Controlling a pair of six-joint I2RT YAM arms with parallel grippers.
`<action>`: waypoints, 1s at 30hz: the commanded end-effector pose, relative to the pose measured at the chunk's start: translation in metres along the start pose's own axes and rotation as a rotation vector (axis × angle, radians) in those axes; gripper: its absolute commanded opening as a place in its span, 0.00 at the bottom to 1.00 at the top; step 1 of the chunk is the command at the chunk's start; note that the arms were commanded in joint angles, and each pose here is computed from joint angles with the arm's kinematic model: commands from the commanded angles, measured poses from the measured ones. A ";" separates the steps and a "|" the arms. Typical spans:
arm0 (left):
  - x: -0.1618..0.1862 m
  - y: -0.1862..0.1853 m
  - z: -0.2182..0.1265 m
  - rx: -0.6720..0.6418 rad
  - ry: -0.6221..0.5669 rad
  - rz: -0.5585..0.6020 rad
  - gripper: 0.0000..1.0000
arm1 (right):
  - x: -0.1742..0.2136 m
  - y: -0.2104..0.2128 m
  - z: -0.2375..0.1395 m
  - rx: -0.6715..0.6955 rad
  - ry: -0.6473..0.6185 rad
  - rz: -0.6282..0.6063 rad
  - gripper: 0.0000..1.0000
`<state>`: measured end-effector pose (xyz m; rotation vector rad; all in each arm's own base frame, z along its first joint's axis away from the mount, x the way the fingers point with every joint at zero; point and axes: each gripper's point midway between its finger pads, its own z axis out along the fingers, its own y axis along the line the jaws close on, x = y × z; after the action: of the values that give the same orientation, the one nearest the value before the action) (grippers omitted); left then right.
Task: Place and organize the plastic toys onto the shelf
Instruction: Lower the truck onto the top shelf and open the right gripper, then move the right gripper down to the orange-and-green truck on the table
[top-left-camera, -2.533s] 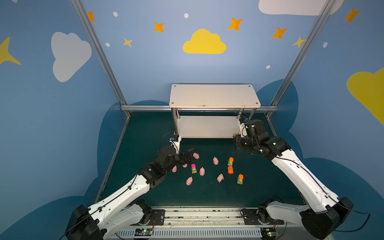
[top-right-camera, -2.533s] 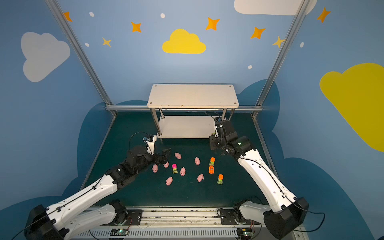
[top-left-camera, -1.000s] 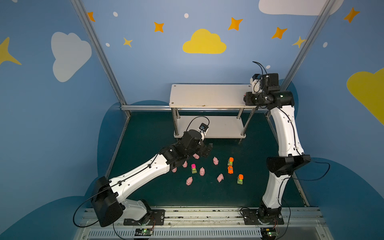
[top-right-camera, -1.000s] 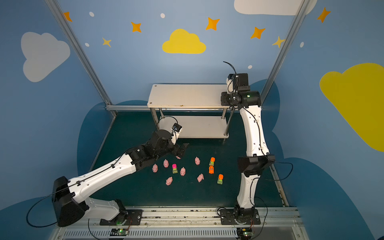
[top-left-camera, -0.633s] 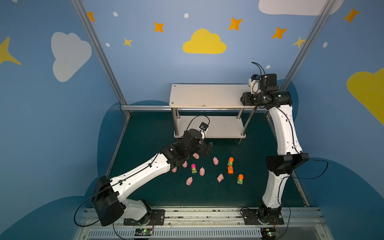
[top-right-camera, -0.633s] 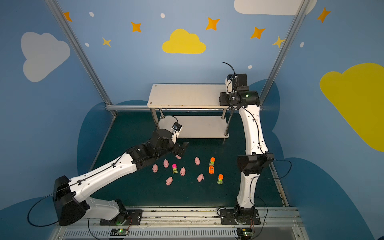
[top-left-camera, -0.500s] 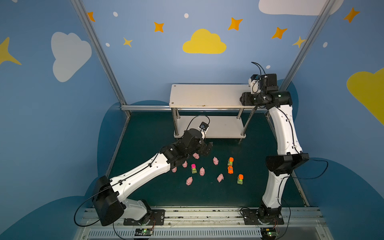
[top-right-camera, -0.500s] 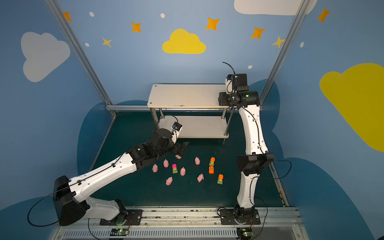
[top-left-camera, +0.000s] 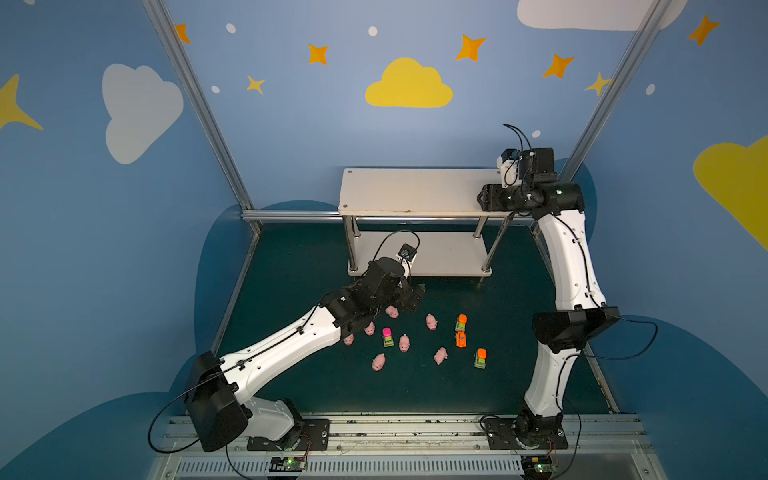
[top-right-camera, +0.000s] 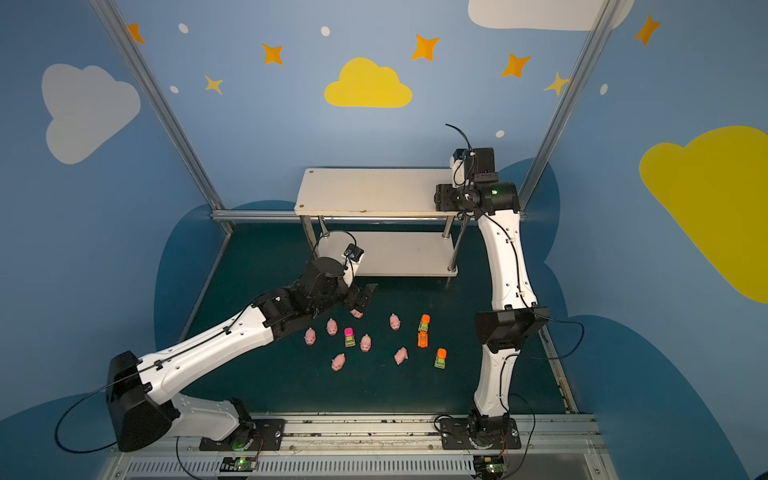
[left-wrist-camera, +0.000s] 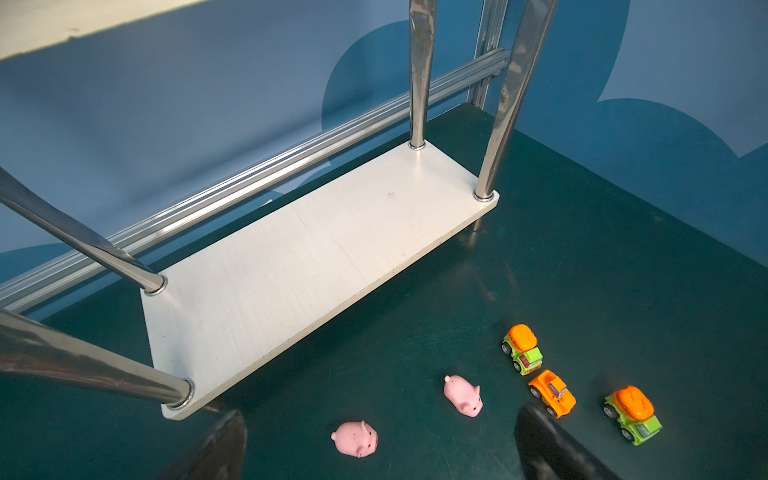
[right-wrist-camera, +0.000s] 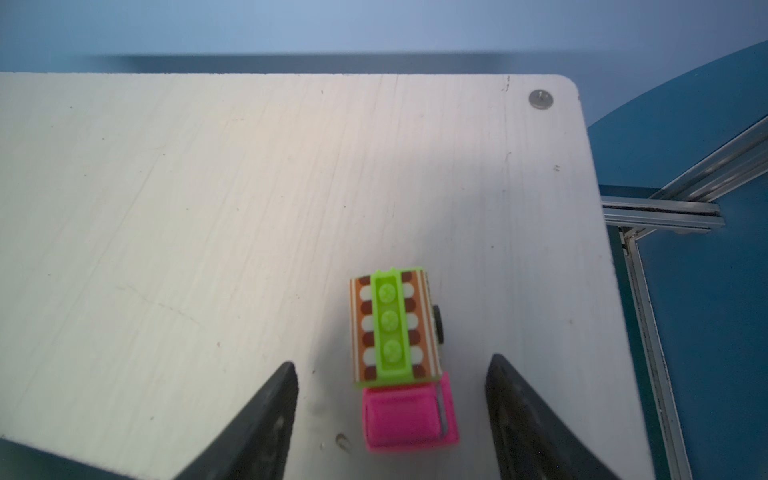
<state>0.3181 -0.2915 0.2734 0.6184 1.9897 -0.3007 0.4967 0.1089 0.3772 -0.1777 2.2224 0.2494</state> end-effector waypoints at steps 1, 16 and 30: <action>-0.014 0.007 -0.014 -0.016 -0.039 -0.014 1.00 | -0.014 0.004 -0.031 -0.014 -0.066 0.009 0.73; -0.008 0.018 -0.060 -0.015 -0.079 -0.102 1.00 | 0.009 0.010 -0.108 0.010 -0.150 0.060 0.77; 0.052 0.012 -0.105 0.069 -0.061 -0.256 1.00 | 0.181 0.045 -0.129 -0.070 -0.039 0.190 0.76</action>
<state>0.2370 -0.2227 0.2930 0.4269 1.9603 -0.4995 0.2818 0.1079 0.3376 -0.0794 2.1866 0.3800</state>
